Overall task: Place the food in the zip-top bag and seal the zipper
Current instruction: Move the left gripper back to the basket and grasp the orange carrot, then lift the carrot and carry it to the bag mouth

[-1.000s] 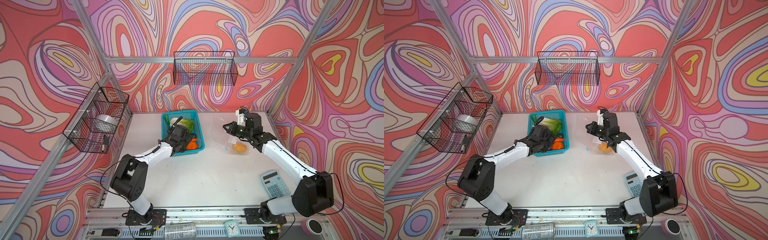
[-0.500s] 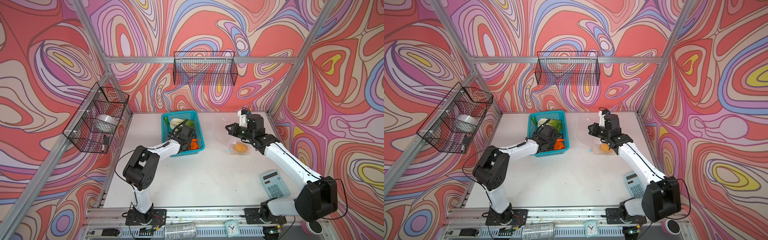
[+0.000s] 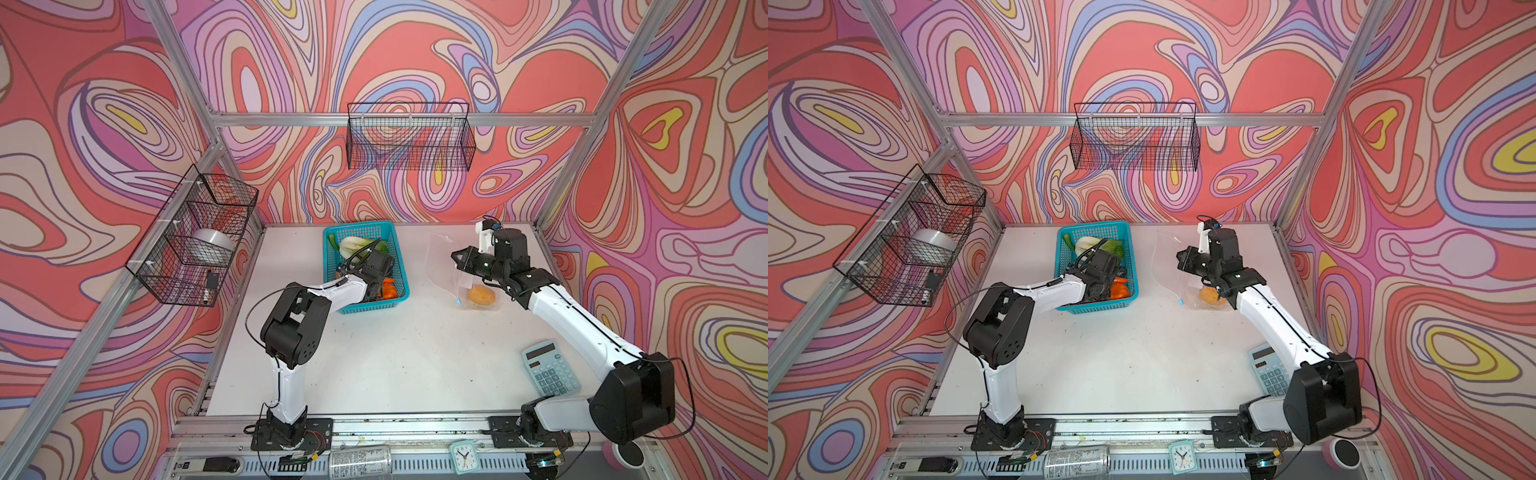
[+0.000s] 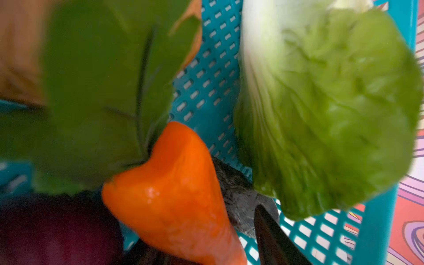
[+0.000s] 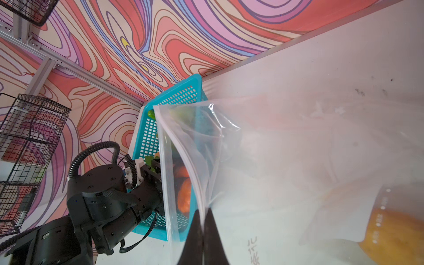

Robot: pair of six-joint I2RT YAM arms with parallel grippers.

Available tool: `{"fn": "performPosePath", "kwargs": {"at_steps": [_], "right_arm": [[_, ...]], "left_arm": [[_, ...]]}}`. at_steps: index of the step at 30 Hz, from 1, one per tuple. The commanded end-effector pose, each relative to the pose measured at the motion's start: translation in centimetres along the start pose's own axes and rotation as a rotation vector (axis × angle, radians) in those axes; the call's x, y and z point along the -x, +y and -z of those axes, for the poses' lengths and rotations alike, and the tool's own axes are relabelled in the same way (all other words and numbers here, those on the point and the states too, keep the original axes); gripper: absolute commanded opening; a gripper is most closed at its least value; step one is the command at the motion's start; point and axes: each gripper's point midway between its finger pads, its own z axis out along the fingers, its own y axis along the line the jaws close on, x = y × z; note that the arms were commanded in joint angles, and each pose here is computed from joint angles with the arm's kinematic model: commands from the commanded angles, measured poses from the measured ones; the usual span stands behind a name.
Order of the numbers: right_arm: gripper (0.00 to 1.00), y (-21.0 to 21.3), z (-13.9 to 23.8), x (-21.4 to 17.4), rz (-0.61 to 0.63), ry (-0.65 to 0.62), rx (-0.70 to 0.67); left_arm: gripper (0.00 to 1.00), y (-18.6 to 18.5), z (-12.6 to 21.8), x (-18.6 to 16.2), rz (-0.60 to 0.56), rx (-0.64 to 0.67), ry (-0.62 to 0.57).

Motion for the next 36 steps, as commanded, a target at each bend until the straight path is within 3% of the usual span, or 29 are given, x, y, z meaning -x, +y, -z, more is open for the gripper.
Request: {"fn": "performPosePath", "kwargs": {"at_steps": [1,9,21,28,36], "right_arm": [[0.0,0.2,0.7,0.1,0.017,-0.011,-0.006],[0.0,0.2,0.8,0.1,0.01,-0.015,-0.008],[0.0,0.3,0.5,0.1,0.0,-0.013,0.002],[0.0,0.3,0.5,0.2,0.0,-0.016,0.0],[0.0,0.6,0.2,0.5,0.002,-0.016,0.013]], "left_arm": [[0.6,0.0,-1.2,0.1,-0.037,-0.003,-0.003],[0.31,-0.5,-0.3,0.3,-0.05,-0.047,0.004],[0.27,-2.5,3.4,1.1,-0.104,-0.157,-0.024],[0.26,-3.2,7.3,2.9,-0.148,-0.242,-0.062],[0.22,-6.5,13.0,4.5,-0.333,-0.42,-0.108]]}}
